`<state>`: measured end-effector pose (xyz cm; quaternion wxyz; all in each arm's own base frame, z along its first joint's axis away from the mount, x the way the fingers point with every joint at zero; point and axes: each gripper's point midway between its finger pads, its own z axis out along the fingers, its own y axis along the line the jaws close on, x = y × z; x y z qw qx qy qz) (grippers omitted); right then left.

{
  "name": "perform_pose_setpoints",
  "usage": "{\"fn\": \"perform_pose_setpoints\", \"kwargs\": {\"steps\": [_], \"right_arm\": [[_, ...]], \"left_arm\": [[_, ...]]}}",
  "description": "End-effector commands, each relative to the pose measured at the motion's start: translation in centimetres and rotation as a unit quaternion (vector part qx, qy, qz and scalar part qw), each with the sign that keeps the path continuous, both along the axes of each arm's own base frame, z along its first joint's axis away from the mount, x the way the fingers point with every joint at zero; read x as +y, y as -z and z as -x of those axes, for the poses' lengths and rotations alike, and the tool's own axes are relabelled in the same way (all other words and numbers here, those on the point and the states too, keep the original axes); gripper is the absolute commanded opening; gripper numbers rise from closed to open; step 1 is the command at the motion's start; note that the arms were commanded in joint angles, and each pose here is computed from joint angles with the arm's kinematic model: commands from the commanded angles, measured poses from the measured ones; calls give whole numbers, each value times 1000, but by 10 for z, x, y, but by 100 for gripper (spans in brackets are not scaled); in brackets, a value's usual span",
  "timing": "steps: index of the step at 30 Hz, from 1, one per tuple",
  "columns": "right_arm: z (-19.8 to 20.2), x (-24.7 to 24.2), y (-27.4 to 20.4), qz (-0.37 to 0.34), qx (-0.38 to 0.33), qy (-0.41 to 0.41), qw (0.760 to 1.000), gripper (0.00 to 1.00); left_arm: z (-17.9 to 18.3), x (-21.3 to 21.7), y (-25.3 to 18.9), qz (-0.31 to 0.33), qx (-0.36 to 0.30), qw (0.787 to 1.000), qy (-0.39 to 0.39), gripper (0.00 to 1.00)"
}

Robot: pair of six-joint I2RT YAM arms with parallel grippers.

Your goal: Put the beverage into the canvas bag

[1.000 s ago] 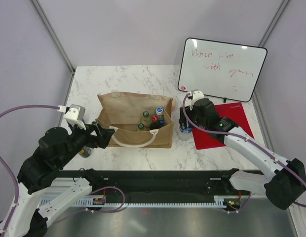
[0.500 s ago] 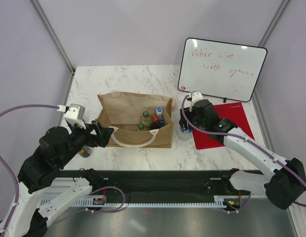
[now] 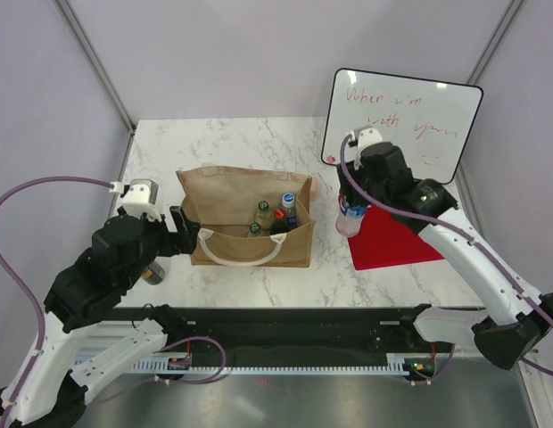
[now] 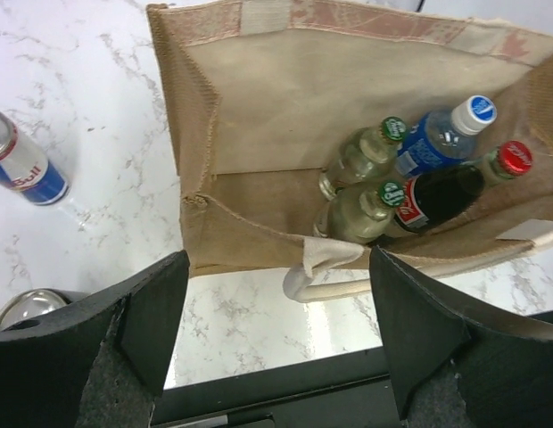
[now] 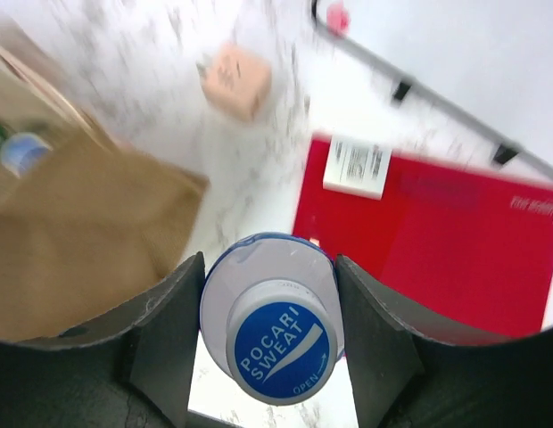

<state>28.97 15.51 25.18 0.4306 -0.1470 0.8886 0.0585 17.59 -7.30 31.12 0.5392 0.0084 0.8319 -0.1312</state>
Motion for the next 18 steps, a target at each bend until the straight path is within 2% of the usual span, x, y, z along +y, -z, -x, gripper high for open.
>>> {"fn": "perform_pose_setpoints", "kwargs": {"steps": [1, 3, 8, 10, 12, 13, 18], "right_arm": [[-26, 11, -155, -92, -167, 8, 982, 0], [-31, 21, -195, -118, -194, -5, 974, 0], [-33, 51, -254, -162, -238, -51, 956, 0], [-30, 77, -279, -201, -257, -98, 940, 0], [-23, 104, -291, -238, -259, -141, 925, 0], [-17, 119, -303, -263, -271, -172, 910, 0], [7, 192, -302, -303, -250, -247, 886, 0]], "left_arm": [[-10, 10, 0, -14, 5, 999, -47, 88], [-12, 9, 6, -23, 14, 999, -47, 87], [-17, 3, 17, -40, 35, 998, -40, 82], [-18, 5, 17, -46, 34, 997, -44, 75], [-20, 9, 19, -59, 33, 996, -51, 67], [-21, 13, 19, -66, 30, 995, -63, 66], [-21, 16, 21, -71, 35, 995, -68, 66]]}}
